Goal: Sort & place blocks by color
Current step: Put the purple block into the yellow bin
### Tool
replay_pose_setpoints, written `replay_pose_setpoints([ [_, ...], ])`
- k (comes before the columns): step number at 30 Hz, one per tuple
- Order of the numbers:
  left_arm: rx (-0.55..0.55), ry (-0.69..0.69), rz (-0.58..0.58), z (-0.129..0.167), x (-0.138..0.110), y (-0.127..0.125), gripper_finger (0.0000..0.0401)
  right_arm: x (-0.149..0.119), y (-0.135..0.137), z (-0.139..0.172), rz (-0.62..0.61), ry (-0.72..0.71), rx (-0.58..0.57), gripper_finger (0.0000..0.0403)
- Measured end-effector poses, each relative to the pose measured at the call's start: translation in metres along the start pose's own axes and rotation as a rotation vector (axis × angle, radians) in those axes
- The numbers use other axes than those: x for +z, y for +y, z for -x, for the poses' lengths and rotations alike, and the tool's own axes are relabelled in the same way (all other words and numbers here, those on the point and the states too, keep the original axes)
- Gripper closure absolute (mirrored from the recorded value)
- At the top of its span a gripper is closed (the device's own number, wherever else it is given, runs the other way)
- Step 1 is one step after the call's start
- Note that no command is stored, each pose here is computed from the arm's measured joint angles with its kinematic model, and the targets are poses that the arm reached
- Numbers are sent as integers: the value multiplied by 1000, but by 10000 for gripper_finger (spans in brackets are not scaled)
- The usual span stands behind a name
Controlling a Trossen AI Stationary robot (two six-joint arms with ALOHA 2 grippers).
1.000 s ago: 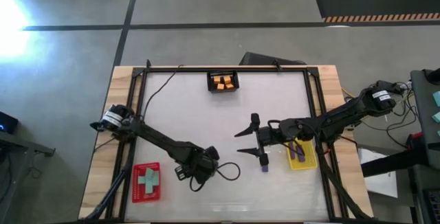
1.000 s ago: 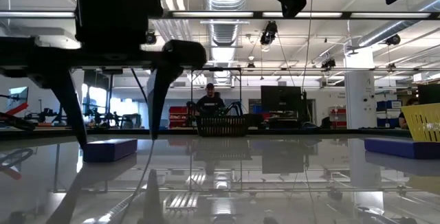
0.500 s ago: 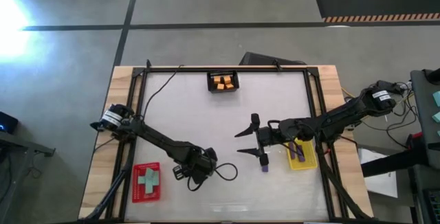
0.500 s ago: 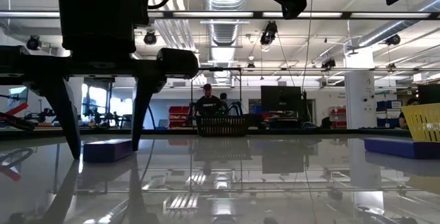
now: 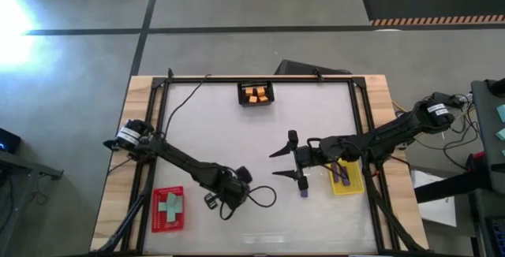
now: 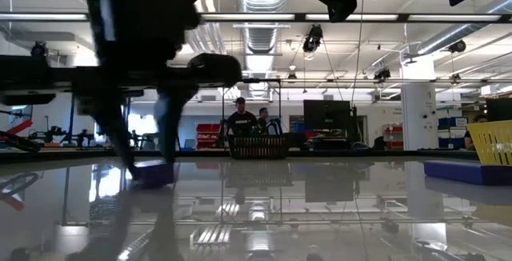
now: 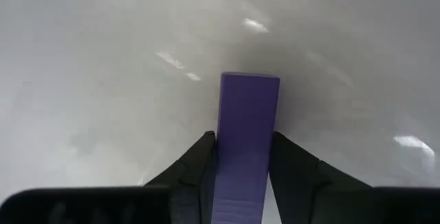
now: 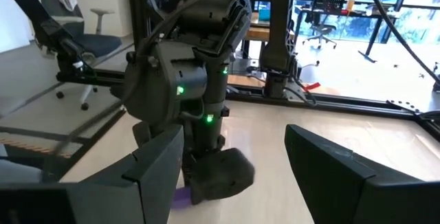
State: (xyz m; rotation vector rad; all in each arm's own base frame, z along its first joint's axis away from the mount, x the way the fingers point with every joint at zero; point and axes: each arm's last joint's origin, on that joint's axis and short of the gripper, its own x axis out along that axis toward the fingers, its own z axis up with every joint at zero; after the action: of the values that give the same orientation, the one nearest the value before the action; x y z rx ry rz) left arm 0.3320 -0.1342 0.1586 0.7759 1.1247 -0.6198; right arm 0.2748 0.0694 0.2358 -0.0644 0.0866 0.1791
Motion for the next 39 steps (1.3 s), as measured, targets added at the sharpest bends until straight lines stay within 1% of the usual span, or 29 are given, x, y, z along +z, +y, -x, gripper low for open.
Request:
replay_pose_setpoints([
  [5, 166, -32, 157, 12, 4, 9, 313, -2, 0, 0, 22, 17, 1, 156],
  [10, 356, -72, 260, 32, 5, 13, 313, -2, 1, 0, 39, 21, 3, 156],
  [13, 463, -185, 356, 53, 6, 16, 313, -2, 3, 0, 62, 20, 11, 156],
  [17, 562, -455, 526, 80, 9, 20, 313, 0, 10, 0, 107, -5, 32, 156],
  [19, 592, -598, 594, 89, 7, 19, 313, 2, 13, 1, 129, -19, 29, 156],
  [22, 629, -815, 684, 95, 2, 16, 313, 3, 17, 1, 153, -33, -19, 156],
  [25, 647, -985, 748, 93, -4, 12, 313, 4, 21, 1, 170, -44, -60, 156],
  [28, 667, -1092, 782, 89, -9, 8, 313, 7, 21, 1, 166, -71, -73, 156],
  [31, 678, -1123, 811, 85, -10, 8, 313, 9, 21, 1, 151, -99, -78, 156],
  [39, 709, -1140, 833, 79, 2, 21, 313, 11, 21, 1, 135, -119, -82, 158],
])
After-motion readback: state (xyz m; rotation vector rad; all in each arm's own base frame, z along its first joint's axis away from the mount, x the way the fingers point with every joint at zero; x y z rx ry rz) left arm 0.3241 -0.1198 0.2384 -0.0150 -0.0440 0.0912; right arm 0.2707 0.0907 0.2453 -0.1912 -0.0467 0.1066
